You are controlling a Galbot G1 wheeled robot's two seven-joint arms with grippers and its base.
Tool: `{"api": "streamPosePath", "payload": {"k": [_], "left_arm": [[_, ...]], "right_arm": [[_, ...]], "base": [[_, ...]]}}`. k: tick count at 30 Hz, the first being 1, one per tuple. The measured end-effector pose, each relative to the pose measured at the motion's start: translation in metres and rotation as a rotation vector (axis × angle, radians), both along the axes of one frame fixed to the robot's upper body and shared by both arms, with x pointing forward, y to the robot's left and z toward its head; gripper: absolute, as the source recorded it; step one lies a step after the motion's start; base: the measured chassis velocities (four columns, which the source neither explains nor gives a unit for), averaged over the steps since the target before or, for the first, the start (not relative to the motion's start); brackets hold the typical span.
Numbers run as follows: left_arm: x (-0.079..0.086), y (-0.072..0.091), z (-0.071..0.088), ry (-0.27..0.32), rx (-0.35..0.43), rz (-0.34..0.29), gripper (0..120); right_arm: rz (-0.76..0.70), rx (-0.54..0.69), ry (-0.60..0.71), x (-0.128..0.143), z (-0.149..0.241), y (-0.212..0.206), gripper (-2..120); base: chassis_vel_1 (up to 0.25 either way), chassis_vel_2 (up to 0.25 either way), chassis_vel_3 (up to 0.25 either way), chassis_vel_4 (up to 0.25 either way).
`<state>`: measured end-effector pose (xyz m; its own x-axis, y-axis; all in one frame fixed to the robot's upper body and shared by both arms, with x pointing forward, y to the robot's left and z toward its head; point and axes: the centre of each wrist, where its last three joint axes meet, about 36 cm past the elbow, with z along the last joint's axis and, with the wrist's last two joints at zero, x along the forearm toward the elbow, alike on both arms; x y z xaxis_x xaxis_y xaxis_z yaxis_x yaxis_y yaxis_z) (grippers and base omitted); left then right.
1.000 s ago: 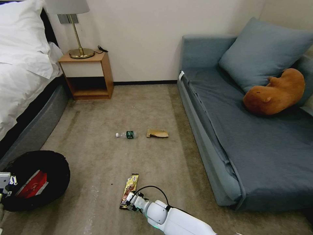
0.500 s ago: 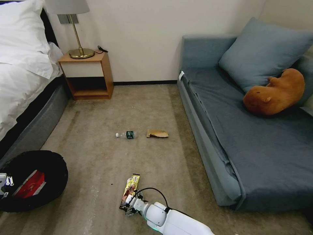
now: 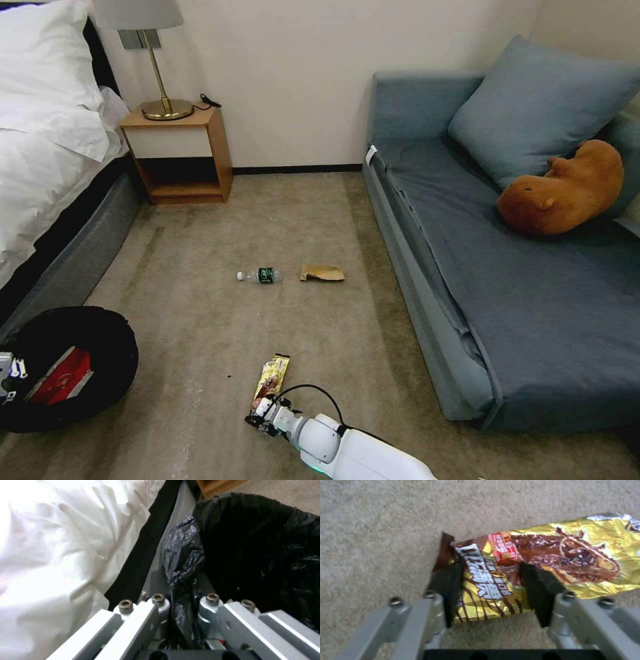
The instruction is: Pick up the trash bin, then pick up the garbage on the floor and place it into the trash bin.
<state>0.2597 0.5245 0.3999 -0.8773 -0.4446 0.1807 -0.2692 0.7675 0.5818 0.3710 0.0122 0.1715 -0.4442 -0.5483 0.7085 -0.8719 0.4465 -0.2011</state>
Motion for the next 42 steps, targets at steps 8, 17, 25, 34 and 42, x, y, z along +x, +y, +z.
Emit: {"api": "streamPosePath", "payload": {"k": [8, 17, 25, 34, 42], "left_arm": [[0.003, 0.004, -0.001, -0.002, -0.006, 0.002, 5], [0.004, 0.009, -0.003, -0.002, -0.008, -0.001, 5], [0.005, 0.007, -0.005, -0.003, -0.015, -0.007, 5], [0.011, -0.011, -0.01, -0.034, -0.058, -0.081, 5], [0.035, -0.04, -0.017, -0.085, -0.104, -0.176, 5]], "right_arm": [[-0.004, -0.007, 0.006, 0.001, -0.003, 0.0, 17], [-0.018, -0.004, 0.014, 0.003, -0.004, 0.002, 0], [-0.034, 0.011, 0.005, 0.011, 0.003, -0.001, 0], [-0.03, 0.143, -0.088, 0.048, 0.075, 0.001, 0], [-0.019, 0.354, -0.089, 0.063, 0.159, 0.01, 0]], "base": [[0.0, 0.0, 0.0, 0.0], [0.0, 0.0, 0.0, 0.0], [0.0, 0.0, 0.0, 0.0], [0.0, 0.0, 0.0, 0.0], [0.0, 0.0, 0.0, 0.0]]}}
